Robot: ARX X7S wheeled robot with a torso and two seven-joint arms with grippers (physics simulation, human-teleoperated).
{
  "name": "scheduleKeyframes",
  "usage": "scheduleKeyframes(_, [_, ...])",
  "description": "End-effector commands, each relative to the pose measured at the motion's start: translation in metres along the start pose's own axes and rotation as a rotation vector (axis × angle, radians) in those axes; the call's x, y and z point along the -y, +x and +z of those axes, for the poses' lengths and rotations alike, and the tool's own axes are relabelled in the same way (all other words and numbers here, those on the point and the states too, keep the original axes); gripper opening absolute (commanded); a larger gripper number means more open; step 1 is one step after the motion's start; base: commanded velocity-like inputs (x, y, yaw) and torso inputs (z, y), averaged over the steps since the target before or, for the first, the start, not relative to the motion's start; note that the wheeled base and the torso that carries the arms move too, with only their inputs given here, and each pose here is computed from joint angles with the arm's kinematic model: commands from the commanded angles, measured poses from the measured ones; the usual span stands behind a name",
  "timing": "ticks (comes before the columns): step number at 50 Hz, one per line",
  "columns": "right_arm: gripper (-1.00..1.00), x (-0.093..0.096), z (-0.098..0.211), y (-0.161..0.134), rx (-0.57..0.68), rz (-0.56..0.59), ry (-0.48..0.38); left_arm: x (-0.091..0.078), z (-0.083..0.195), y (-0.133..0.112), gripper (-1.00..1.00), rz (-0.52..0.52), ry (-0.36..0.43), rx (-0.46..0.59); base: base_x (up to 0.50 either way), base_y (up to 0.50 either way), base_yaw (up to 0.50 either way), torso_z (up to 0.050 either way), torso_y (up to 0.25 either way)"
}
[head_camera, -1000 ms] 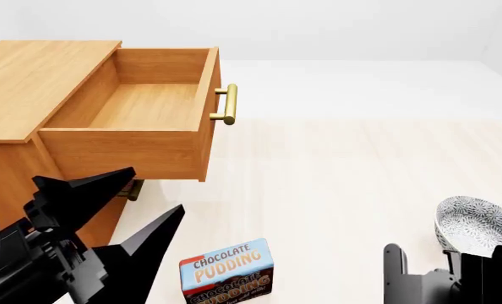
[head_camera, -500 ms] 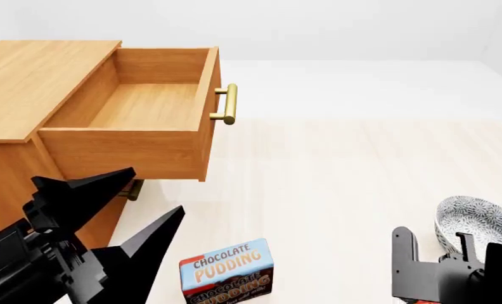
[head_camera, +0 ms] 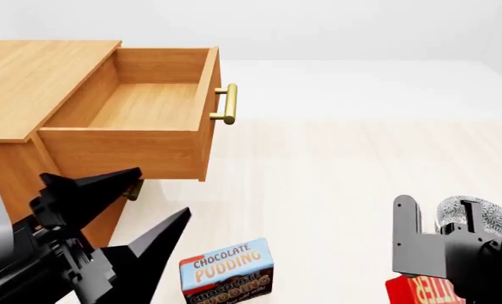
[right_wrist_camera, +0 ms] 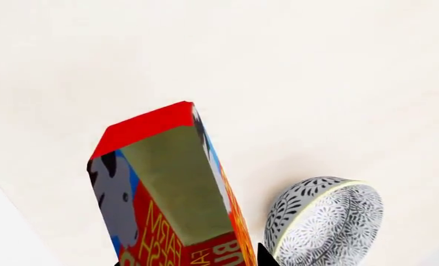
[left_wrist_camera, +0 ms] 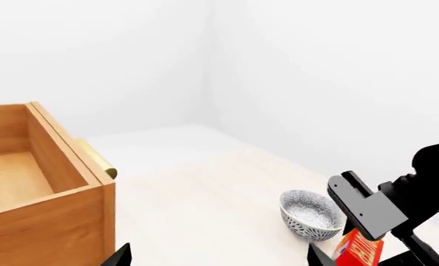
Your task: Put the butter at the back in the top drawer of the cabinet and close it.
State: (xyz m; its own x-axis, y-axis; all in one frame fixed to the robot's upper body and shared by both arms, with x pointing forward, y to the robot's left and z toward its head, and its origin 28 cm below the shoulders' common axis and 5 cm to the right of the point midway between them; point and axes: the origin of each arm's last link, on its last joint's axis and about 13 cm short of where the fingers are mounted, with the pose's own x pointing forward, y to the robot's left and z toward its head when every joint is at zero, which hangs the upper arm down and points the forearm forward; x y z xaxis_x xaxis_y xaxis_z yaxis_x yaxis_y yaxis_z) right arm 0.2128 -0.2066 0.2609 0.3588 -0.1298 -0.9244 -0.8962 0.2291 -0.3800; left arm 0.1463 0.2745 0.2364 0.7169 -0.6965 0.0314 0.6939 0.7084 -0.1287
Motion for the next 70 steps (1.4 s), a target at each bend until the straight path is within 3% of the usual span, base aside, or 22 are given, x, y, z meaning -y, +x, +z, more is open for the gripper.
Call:
scheduleKeyframes(1, [-1.0,0.011,0.006,-0.029,0.054,-0.135,0.008,0.0,0.004,0.004,1.0,-0.016,0.018,-0.031,0.0,0.0,0.0,0.0,0.0])
scheduleKeyframes(18, [-1.0,0.031,0.019,-0.053,0.114,-0.217,0.053,0.0,0.025,0.013,1.0,-0.129,0.103,-0.133,0.0,0.0,0.0,0.001,0.001])
scheduleKeyframes(36, [-1.0,0.034,0.031,-0.058,0.138,-0.241,0.032,0.003,0.05,0.026,1.0,-0.271,0.216,-0.164,0.0,0.0,0.0,0.0,0.001])
scheduleKeyframes(70, [-1.0,0.035,0.047,-0.066,0.203,-0.26,0.011,0.012,0.058,0.051,1.0,-0.411,0.287,-0.191,0.0,0.0,0.0,0.001,0.001])
